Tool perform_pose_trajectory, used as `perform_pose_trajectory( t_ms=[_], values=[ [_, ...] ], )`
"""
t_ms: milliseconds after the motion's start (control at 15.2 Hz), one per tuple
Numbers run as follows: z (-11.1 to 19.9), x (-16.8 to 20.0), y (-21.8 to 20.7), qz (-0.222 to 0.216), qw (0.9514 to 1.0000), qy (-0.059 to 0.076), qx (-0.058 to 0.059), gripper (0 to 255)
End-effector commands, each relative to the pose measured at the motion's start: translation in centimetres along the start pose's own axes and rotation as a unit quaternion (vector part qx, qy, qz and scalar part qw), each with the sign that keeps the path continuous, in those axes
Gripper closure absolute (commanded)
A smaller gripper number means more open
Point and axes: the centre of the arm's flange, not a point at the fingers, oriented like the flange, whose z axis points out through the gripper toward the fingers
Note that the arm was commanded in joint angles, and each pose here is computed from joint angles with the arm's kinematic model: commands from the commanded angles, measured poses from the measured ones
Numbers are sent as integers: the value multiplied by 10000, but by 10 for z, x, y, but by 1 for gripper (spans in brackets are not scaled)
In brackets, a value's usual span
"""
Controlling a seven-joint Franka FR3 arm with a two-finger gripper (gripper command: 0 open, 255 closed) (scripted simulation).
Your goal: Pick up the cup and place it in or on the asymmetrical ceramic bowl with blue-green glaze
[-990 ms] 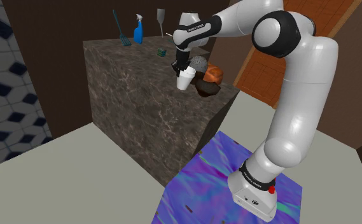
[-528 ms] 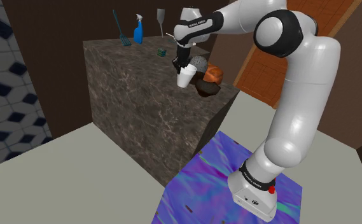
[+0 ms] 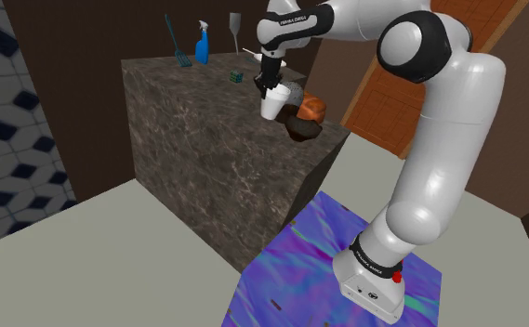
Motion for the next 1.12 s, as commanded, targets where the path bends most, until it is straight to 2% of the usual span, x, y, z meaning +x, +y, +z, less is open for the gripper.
perform_pose_trajectory(
  t_ms=[0,990,1056],
  values=[
    [-10,0,2,0,10000,0,0,255],
    [-87,2,13,0,10000,0,0,255],
    [-89,-8,21,0,10000,0,0,255]
  ],
)
